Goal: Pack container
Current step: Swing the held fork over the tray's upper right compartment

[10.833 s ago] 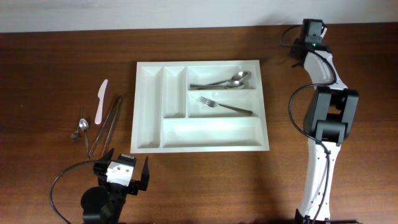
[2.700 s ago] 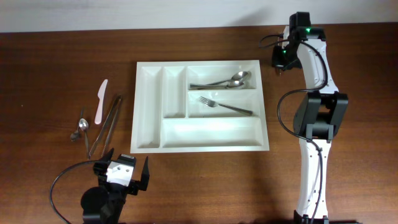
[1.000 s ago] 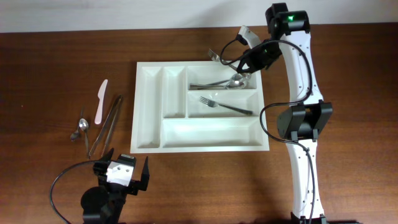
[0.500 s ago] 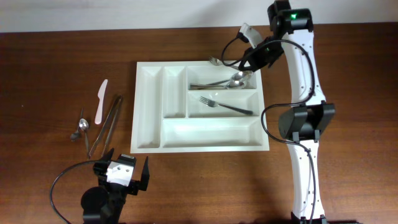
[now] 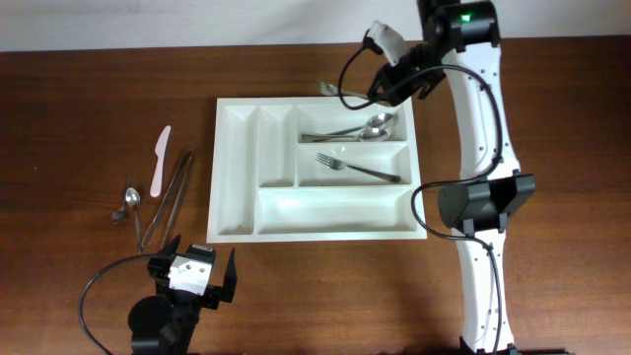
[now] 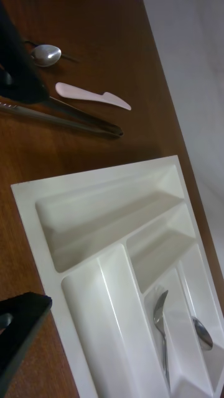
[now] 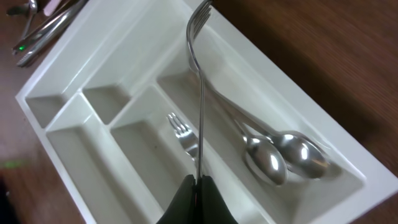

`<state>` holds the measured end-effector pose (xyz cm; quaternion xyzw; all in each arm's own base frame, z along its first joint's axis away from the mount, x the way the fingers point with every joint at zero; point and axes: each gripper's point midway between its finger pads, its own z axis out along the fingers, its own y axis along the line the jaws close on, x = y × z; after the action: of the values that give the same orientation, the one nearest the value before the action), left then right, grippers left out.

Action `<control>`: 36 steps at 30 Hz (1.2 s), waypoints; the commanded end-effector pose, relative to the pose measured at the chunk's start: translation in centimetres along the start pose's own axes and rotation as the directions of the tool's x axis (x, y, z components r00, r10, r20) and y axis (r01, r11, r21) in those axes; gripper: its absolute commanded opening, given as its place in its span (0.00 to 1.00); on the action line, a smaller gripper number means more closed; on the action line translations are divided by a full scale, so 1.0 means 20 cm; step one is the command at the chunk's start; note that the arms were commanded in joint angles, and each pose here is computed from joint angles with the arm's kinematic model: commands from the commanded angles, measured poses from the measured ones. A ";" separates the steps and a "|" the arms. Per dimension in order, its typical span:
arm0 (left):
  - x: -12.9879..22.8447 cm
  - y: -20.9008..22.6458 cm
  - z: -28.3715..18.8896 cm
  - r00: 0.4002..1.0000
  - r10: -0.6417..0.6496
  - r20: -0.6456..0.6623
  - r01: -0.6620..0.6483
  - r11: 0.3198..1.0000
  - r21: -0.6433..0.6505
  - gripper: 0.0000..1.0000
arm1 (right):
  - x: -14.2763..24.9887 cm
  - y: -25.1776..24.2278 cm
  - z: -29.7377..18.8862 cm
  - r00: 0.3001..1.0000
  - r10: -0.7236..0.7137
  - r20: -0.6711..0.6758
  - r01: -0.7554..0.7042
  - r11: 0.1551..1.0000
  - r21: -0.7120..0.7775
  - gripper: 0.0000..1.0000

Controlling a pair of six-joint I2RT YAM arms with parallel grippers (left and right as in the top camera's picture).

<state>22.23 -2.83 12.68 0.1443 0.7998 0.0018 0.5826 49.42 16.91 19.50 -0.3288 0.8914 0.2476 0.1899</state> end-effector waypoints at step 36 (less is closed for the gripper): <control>0.00 -0.01 0.00 1.000 -0.014 0.006 0.014 1.000 0.007 0.99 | 0.00 0.07 -0.19 1.000 0.013 -0.005 -0.013 0.996 0.086 0.04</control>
<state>22.23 -2.83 12.70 0.1444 0.7997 0.0016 0.5828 48.71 16.19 20.91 -0.3089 0.9076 0.2132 0.1882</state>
